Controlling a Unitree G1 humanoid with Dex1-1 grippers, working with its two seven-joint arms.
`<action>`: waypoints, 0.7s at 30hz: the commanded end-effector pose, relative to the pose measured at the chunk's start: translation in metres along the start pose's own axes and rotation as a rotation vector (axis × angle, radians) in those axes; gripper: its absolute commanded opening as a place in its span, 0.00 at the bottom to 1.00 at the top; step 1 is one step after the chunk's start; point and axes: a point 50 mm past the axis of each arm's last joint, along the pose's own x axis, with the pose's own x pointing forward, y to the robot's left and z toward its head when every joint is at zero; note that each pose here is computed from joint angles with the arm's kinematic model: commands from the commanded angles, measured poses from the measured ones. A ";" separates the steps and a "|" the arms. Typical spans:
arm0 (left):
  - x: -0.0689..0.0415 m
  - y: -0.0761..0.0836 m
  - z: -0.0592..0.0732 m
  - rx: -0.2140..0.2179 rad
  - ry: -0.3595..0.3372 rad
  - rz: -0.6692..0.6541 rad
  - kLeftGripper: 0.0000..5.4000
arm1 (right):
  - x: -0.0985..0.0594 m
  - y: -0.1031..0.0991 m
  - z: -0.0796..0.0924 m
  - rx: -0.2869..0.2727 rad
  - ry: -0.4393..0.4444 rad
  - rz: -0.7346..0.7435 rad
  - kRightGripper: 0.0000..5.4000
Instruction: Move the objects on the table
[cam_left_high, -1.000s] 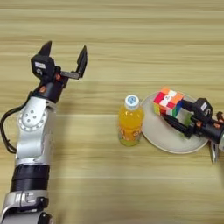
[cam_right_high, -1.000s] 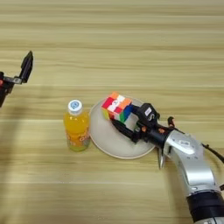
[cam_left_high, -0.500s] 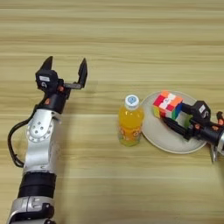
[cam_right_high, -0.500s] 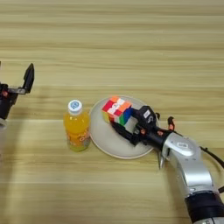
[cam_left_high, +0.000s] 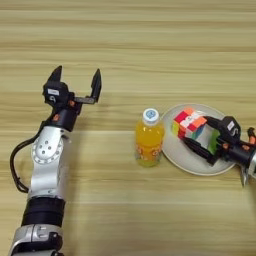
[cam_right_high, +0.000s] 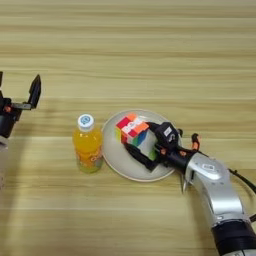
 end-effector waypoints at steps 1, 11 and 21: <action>0.001 -0.002 -0.001 0.015 0.005 -0.017 1.00 | 0.000 -0.001 0.005 -0.002 -0.026 -0.005 1.00; 0.002 -0.004 -0.004 0.018 0.008 -0.019 1.00 | -0.003 0.002 0.037 -0.055 -0.180 0.005 1.00; 0.003 -0.007 -0.007 0.018 0.012 -0.019 1.00 | -0.007 0.013 0.072 -0.111 -0.310 0.046 1.00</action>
